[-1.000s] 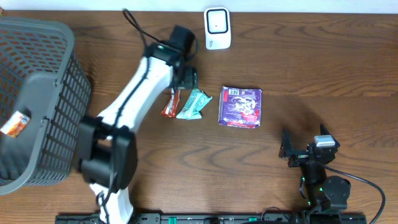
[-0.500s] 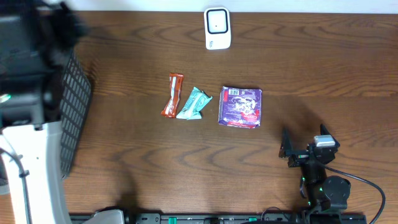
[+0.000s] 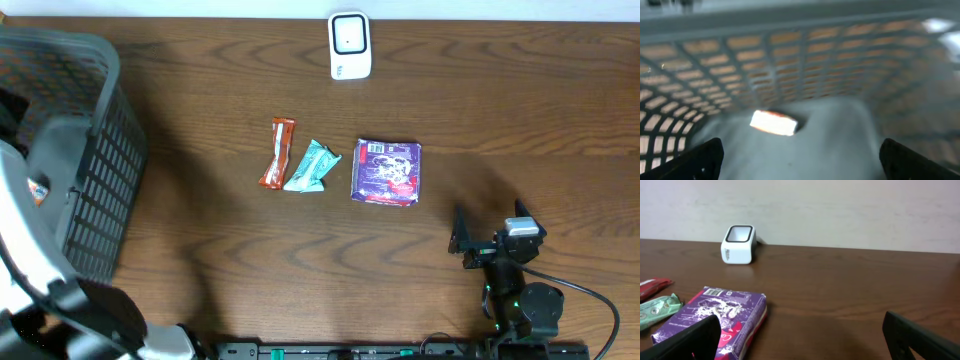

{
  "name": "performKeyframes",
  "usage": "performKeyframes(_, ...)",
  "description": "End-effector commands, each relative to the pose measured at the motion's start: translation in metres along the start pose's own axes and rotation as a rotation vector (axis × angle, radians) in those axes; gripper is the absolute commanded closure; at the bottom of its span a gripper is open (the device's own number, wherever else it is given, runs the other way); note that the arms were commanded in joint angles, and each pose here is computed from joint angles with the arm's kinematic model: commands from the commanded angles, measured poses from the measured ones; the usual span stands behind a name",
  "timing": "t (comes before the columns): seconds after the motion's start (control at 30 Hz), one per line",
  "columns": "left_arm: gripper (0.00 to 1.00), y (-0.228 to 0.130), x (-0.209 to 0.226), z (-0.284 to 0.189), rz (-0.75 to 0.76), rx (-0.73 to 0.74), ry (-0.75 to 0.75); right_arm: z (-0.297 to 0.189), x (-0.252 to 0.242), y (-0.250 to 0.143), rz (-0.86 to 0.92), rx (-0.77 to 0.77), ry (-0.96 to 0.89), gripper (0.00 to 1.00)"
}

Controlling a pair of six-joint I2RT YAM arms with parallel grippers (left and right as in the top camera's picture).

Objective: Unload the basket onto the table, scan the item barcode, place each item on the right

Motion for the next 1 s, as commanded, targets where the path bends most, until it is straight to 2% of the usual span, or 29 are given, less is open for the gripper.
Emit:
performKeyframes(0.0,0.01,-0.01,0.02,0.029,-0.119,0.051,0.111,0.0,0.003,-0.001,0.013,0.001,0.016,0.01)
performKeyframes(0.17,0.02,-0.02,0.037,0.063,-0.194,0.074,0.238,0.0,0.003,-0.001,0.013,0.001,0.016,0.01)
performKeyframes(0.57,0.02,-0.063,0.03,0.137,-0.221,0.174,0.326,0.0,0.003,-0.001,0.013,0.001,0.016,0.01)
performKeyframes(0.77,0.01,-0.082,0.03,0.161,-0.195,0.217,0.355,0.0,0.003,-0.001,0.013,0.001,0.016,0.01)
performKeyframes(0.97,0.0,-0.094,0.033,0.166,-0.175,0.257,0.377,0.0,0.003,-0.001,0.013,0.001,0.016,0.01)
Point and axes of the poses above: each gripper's point midway between its finger pads, its own z axis out along the fingers, its own x axis along the line the jaws close on, y = z × x, the point moved 3 cm from there along -z, back along the fingers, and after that the axes turned 5 degrees about z, right-handed, at the moved point
